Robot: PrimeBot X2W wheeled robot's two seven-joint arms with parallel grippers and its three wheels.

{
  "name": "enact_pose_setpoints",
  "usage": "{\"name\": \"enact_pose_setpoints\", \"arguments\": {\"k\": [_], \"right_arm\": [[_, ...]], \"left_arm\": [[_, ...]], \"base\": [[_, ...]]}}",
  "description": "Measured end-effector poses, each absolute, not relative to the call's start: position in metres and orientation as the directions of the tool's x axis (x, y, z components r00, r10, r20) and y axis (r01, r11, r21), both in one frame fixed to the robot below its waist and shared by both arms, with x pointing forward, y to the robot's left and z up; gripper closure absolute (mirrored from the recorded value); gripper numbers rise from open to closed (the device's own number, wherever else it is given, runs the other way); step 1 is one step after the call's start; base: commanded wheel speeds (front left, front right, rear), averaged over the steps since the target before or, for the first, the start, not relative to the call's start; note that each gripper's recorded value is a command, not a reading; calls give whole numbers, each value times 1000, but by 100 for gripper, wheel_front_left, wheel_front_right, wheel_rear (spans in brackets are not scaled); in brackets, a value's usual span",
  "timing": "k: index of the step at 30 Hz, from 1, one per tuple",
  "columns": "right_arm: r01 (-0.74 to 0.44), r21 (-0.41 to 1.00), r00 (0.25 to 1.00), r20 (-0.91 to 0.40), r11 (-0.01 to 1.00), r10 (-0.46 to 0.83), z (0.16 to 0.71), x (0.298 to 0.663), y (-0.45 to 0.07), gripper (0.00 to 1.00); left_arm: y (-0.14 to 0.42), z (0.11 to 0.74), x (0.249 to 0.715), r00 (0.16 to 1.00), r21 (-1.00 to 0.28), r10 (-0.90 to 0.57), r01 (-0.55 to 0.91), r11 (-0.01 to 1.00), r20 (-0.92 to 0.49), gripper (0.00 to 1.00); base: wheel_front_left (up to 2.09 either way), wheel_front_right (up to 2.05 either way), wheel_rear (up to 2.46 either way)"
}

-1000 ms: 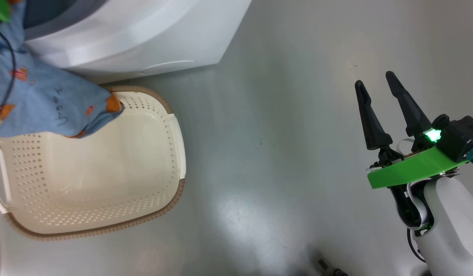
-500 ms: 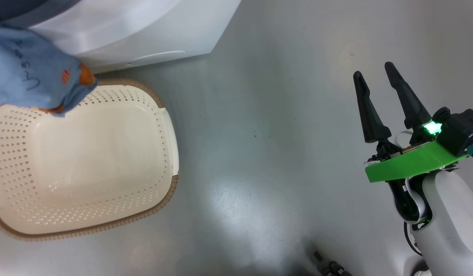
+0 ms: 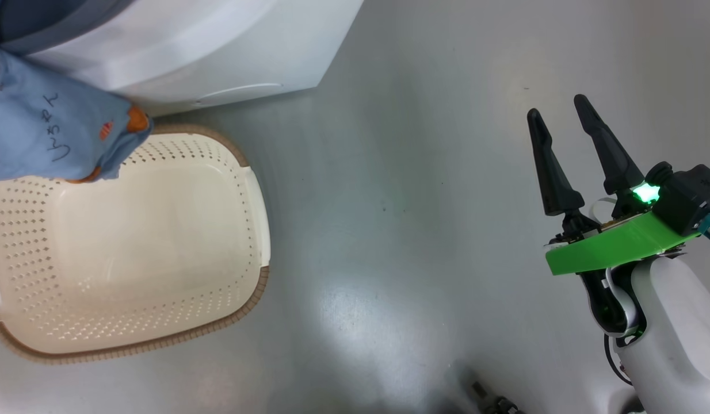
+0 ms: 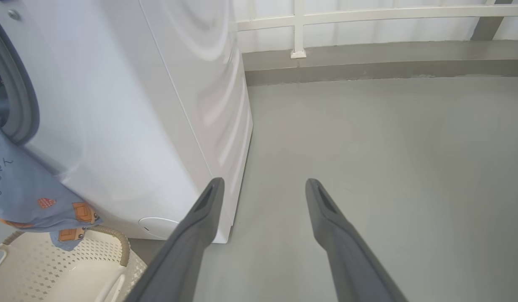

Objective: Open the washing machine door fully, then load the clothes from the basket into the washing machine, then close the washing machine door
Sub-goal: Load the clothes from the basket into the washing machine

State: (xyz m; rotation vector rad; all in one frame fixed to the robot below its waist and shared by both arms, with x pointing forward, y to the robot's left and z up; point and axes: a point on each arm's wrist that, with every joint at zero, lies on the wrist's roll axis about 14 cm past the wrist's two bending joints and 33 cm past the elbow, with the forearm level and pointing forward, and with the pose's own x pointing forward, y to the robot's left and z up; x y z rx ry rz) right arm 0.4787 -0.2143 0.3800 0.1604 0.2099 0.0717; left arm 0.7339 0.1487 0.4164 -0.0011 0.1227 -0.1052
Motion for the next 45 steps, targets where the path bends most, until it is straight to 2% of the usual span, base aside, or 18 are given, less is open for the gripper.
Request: {"name": "enact_pose_setpoints", "arguments": {"k": [2, 3, 8, 16, 32, 45], "right_arm": [[-58, 168, 976, -199, 984, 91, 381, 479, -213, 0], [-59, 168, 976, -197, 984, 93, 382, 479, -212, 0], [-67, 171, 977, -189, 983, 99, 385, 479, -210, 0], [-74, 171, 978, -181, 983, 105, 389, 479, -209, 0], [-102, 171, 981, -145, 980, 127, 404, 482, -202, 0], [-112, 165, 986, -102, 980, 130, 427, 475, -202, 0]], "left_arm": [[150, 409, 732, 978, -7, -105, 105, 994, -182, 36], [150, 404, 730, 971, -6, -103, 104, 995, -217, 0], [149, 388, 721, 939, -6, -108, 112, 994, -326, 0], [150, 389, 717, 931, -2, -112, 118, 993, -347, 0], [135, 455, 711, 990, -127, -135, 129, 983, -38, 0], [145, 465, 665, 996, -180, -91, 94, 979, 21, 0]], "base": [[0, 0, 0], [0, 0, 0], [0, 0, 0], [0, 0, 0], [0, 0, 0], [0, 0, 0]]}}
